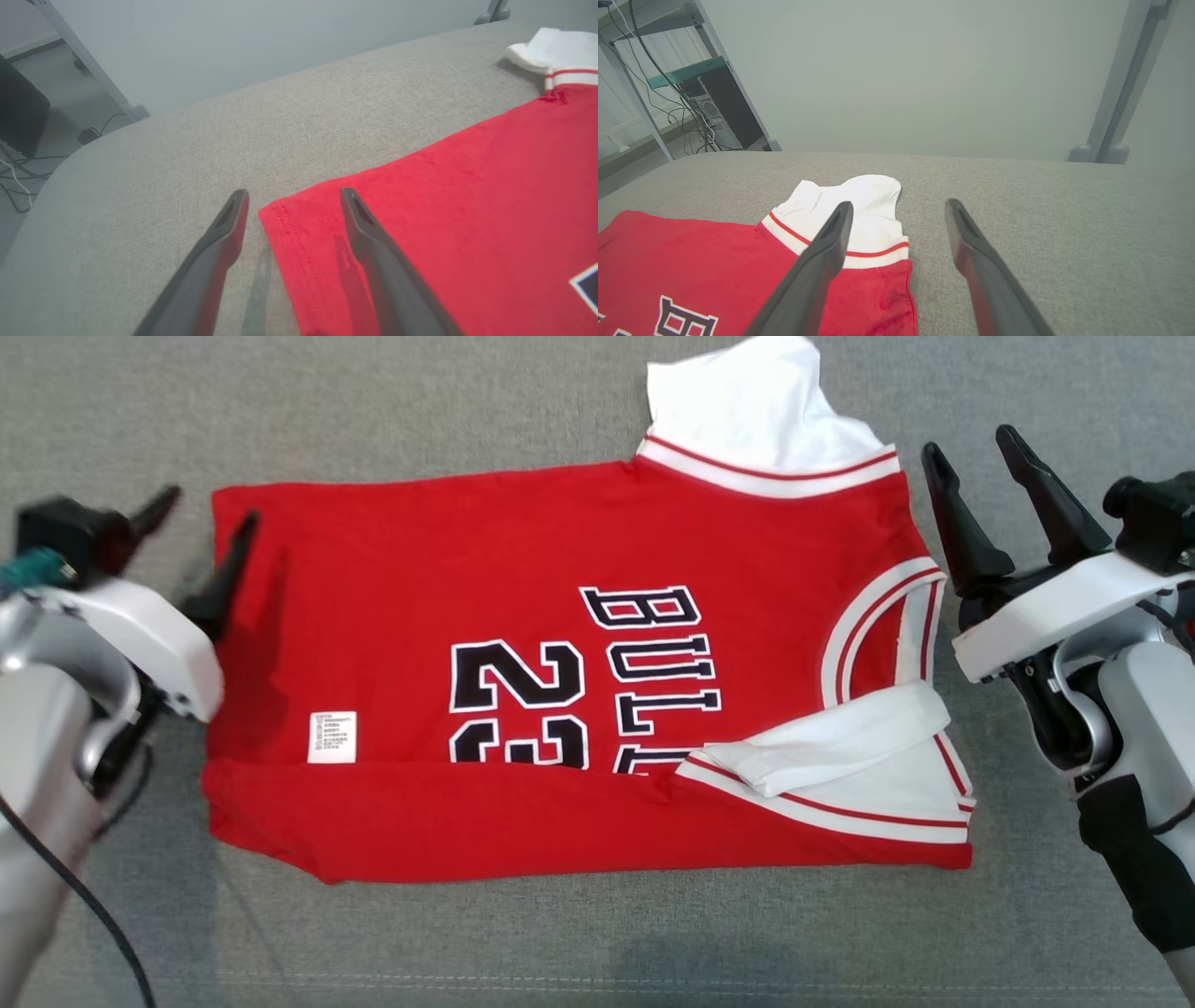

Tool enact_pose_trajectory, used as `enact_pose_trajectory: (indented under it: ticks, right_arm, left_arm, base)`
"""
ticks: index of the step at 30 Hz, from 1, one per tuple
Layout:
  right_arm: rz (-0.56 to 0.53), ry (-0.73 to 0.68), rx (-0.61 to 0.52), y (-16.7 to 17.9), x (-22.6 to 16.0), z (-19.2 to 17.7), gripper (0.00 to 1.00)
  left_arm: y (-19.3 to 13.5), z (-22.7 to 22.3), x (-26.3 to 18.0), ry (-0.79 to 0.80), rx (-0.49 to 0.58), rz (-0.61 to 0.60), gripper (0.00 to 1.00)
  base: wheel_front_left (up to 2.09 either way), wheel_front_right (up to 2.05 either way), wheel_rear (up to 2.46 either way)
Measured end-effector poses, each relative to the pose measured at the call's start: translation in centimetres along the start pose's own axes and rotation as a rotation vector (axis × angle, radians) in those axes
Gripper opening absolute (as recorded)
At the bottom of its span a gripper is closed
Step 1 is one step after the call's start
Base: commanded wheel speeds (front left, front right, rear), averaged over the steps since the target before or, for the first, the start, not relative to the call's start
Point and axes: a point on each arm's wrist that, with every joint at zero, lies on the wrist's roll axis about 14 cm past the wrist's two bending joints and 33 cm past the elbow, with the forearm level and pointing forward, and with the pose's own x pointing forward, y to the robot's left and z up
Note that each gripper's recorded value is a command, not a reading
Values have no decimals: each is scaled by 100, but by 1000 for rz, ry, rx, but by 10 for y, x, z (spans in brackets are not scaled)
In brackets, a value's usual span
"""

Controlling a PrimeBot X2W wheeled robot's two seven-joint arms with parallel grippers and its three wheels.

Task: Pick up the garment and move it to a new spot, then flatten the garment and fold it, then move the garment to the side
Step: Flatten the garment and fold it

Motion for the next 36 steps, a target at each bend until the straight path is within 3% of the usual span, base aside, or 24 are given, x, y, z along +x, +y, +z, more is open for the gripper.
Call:
enact_pose_trajectory:
  ticks: [5,11,28,29,30,31,33,35,36]
  right_arm:
    - [3,15,7,-4,11,-12,100]
    - [5,30,4,-8,16,-24,100]
    - [17,48,0,-9,23,-36,100]
    - [20,44,-2,-8,24,-34,100]
    - [23,42,-3,-7,26,-34,100]
    - [26,38,-5,-7,28,-33,100]
    - [31,36,-7,-7,31,-32,100]
    - [36,34,-8,-6,34,-32,100]
    - [39,33,-9,-5,35,-31,100]
  left_arm:
    - [26,-2,23,60,23,18,100]
    - [44,-12,44,130,-21,42,100]
    - [19,-51,35,262,-224,-46,100]
    - [20,-52,34,269,-242,-46,95]
    - [20,-52,33,271,-245,-48,75]
    - [22,-53,33,272,-246,-46,63]
    - [24,-53,32,267,-245,-42,65]
    - [24,-54,32,258,-255,-40,80]
    - [23,-55,32,258,-262,-43,80]
  base:
    - [0,0,0]
    - [0,0,0]
    - [0,0,0]
    - [0,0,0]
    - [0,0,0]
    - [0,0,0]
    - [0,0,0]
    - [0,0,0]
    - [0,0,0]
